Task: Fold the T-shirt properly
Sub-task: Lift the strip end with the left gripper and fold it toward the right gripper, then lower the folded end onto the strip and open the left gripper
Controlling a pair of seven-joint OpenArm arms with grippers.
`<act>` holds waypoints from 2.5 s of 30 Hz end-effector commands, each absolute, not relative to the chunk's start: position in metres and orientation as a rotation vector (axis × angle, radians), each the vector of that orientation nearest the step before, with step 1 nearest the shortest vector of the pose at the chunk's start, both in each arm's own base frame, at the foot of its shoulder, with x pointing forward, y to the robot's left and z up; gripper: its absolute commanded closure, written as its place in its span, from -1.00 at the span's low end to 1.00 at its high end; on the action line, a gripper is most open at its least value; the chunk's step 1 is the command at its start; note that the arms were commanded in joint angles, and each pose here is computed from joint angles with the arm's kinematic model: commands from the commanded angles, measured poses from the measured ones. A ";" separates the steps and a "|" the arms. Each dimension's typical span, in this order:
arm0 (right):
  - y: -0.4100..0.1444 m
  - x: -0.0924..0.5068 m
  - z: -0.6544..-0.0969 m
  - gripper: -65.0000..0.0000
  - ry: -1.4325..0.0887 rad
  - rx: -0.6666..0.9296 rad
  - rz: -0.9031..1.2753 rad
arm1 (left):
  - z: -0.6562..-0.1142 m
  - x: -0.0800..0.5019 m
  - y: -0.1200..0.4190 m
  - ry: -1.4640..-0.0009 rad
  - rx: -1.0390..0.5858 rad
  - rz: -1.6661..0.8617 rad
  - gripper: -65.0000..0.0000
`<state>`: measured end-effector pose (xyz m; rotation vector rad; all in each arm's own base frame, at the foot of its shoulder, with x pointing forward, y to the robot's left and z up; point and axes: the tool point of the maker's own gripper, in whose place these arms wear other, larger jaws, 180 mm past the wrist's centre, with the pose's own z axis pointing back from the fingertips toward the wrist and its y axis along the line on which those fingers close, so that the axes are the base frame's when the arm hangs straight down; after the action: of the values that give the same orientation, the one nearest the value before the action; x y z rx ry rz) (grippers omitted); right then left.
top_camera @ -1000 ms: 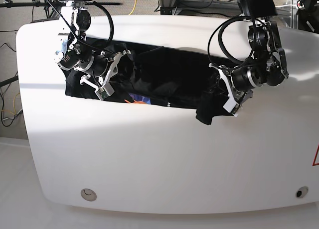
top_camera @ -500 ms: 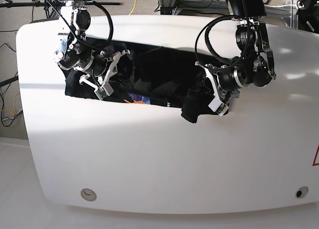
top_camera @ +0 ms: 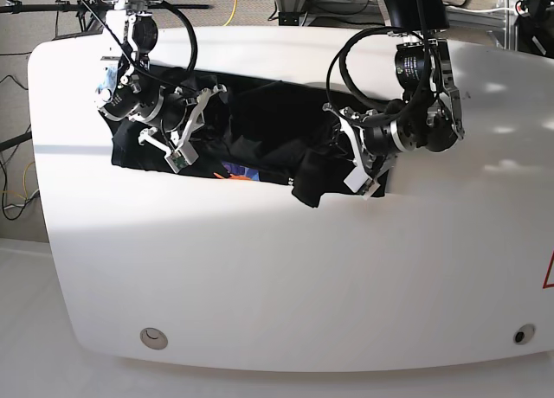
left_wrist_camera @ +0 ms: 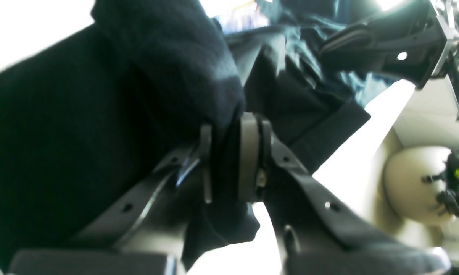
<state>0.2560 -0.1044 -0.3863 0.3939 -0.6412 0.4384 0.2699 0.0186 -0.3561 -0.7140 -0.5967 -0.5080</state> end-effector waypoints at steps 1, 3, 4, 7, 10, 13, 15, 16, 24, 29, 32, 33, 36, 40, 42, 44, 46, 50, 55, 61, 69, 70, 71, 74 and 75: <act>-0.105 0.264 -0.376 0.87 -0.684 0.395 0.444 | -0.339 0.279 0.010 -0.656 -0.765 -0.517 0.98; -0.105 0.264 -0.376 0.87 -0.683 0.395 0.443 | -0.338 0.279 0.008 -0.658 -0.775 -0.517 0.98; -0.104 0.263 -0.375 0.87 -0.684 0.396 0.446 | -0.336 0.280 0.005 -0.666 -0.785 -0.518 1.00; -0.103 0.263 -0.375 0.88 -0.683 0.398 0.449 | -0.333 0.281 0.001 -0.677 -0.799 -0.520 1.00; -0.103 0.263 -0.375 0.88 -0.685 0.398 0.449 | -0.333 0.281 -0.002 -0.678 -0.805 -0.521 1.00; -0.103 0.263 -0.375 0.88 -0.684 0.399 0.448 | -0.331 0.282 -0.004 -0.681 -0.809 -0.522 1.00; -0.103 0.262 -0.376 0.88 -0.680 0.397 0.452 | -0.330 0.283 -0.003 -0.690 -0.811 -0.512 1.00; -0.103 0.262 -0.376 0.88 -0.680 0.397 0.451 | -0.330 0.283 -0.004 -0.691 -0.813 -0.511 1.00; -0.103 0.262 -0.376 0.88 -0.682 0.395 0.455 | -0.330 0.282 -0.007 -0.683 -0.824 -0.515 0.90; -0.103 0.263 -0.375 0.88 -0.685 0.393 0.457 | -0.331 0.280 -0.008 -0.682 -0.834 -0.514 0.44; -0.103 0.263 -0.376 0.88 -0.685 0.393 0.457 | -0.330 0.280 -0.010 -0.693 -0.845 -0.510 0.29; -0.103 0.263 -0.376 0.88 -0.684 0.392 0.457 | -0.329 0.281 -0.010 -0.696 -0.848 -0.508 0.25; -0.102 0.264 -0.375 0.88 -0.687 0.400 0.453 | -0.325 0.285 -0.011 -0.716 -0.861 -0.498 0.15; -0.101 0.264 -0.375 0.88 -0.689 0.401 0.453 | -0.323 0.286 -0.014 -0.725 -0.876 -0.493 0.07; -0.101 0.265 -0.374 0.88 -0.690 0.400 0.453 | -0.322 0.286 -0.016 -0.727 -0.881 -0.495 0.02; -0.101 0.265 -0.374 0.88 -0.691 0.400 0.454 | -0.321 0.286 -0.019 -0.726 -0.886 -0.500 -0.02; -0.101 0.264 -0.375 0.88 -0.687 0.400 0.454 | -0.321 0.284 -0.022 -0.719 -0.889 -0.510 -0.06; -0.102 0.264 -0.377 0.88 -0.682 0.399 0.453 | -0.321 0.282 -0.029 -0.711 -0.900 -0.533 -0.14; -0.102 0.264 -0.376 0.88 -0.682 0.400 0.454 | -0.318 0.280 -0.035 -0.709 -0.917 -0.553 -0.22; -0.102 0.262 -0.377 0.88 -0.678 0.395 0.452 | -0.315 0.284 -0.033 -0.731 -0.934 -0.534 -0.32; -0.102 0.262 -0.377 0.88 -0.678 0.394 0.458 | -0.318 0.289 -0.015 -0.743 -0.892 -0.528 -0.30; -0.102 0.262 -0.377 0.88 -0.678 0.394 0.458 | -0.318 0.289 -0.012 -0.744 -0.885 -0.529 -0.29; -0.102 0.262 -0.377 0.88 -0.678 0.394 0.458 | -0.318 0.290 -0.009 -0.746 -0.879 -0.529 -0.28; -0.102 0.261 -0.378 0.88 -0.677 0.393 0.458 | -0.320 0.292 0.001 -0.746 -0.856 -0.532 -0.28; -0.103 0.261 -0.378 0.88 -0.677 0.393 0.457 | -0.320 0.292 0.005 -0.746 -0.847 -0.533 -0.28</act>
<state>0.2557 -0.1031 -0.3869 0.3925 -0.6399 0.4427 0.2809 0.0013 -0.3387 -0.8366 -0.6755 -0.5214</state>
